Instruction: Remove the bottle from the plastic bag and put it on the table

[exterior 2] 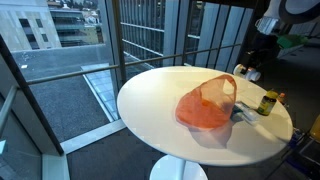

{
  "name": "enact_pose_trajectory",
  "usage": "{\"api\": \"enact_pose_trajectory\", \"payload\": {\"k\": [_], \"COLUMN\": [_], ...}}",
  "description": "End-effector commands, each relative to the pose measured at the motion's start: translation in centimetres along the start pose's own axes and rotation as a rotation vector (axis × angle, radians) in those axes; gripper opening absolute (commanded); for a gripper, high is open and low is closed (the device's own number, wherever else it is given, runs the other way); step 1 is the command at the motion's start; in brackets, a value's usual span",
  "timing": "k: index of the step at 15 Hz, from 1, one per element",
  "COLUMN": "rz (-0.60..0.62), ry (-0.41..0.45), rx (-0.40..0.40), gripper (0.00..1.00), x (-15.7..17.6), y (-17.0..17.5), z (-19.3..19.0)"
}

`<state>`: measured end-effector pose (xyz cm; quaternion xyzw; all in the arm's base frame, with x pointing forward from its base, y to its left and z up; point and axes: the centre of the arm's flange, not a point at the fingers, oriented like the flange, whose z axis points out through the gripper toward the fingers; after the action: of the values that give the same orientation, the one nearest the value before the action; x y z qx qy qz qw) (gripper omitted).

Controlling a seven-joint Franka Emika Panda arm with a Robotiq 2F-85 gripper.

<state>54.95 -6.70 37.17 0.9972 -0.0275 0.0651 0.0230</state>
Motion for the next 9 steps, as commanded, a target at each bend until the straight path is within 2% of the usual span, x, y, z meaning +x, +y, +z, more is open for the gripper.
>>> {"api": "enact_pose_trajectory", "payload": {"k": [1, 6, 9], "rz": [0.067, 0.127, 0.139], "ry": [-0.003, -0.038, -0.052], "rx": [-0.008, -0.014, -0.02], "gripper": [0.36, 0.36, 0.36], "x": [0.4, -0.3, -1.1], "y": [2.2, 5.8, 6.8], "z": [2.3, 5.4, 6.9]}}
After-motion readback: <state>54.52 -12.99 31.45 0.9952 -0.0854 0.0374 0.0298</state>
